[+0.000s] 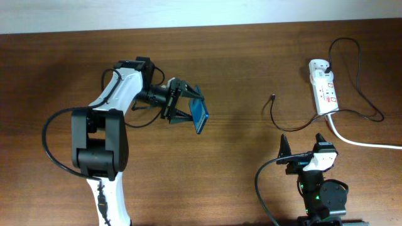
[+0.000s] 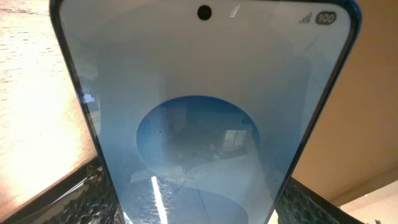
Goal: Plug charger to phone and switch on socket
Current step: 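Lift the phone upright with the left gripper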
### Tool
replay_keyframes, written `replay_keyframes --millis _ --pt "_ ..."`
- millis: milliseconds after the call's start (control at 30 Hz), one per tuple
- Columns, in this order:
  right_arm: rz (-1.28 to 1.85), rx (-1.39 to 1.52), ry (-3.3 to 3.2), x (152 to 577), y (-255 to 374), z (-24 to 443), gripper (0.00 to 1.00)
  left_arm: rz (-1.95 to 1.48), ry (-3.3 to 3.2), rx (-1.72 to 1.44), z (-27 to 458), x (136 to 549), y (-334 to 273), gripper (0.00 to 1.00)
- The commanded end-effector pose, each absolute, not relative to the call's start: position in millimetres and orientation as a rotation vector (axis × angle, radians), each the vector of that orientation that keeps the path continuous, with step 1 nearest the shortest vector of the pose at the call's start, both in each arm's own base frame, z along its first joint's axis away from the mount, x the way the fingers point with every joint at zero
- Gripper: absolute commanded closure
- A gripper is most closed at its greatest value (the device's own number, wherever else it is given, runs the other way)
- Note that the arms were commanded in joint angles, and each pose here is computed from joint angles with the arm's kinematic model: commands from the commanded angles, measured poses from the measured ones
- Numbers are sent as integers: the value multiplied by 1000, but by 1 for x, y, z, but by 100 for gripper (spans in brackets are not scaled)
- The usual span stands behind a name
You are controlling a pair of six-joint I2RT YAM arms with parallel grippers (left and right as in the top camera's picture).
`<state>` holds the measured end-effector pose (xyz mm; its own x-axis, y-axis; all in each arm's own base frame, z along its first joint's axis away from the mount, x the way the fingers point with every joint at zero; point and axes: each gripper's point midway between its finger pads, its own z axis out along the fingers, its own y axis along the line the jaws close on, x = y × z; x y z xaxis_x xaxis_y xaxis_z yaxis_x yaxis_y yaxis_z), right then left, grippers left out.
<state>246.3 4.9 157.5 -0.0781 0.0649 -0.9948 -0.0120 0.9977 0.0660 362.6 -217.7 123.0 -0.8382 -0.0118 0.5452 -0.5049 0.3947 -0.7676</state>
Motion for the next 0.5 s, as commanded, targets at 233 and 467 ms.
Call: replay_keyframes --millis 233,467 --pt "64 28 1651 246 7 155 1 1523 -2174 419 135 370 -218 36" --pt "64 28 1651 246 7 155 1 1501 -2285 369 122 378 -216 36"
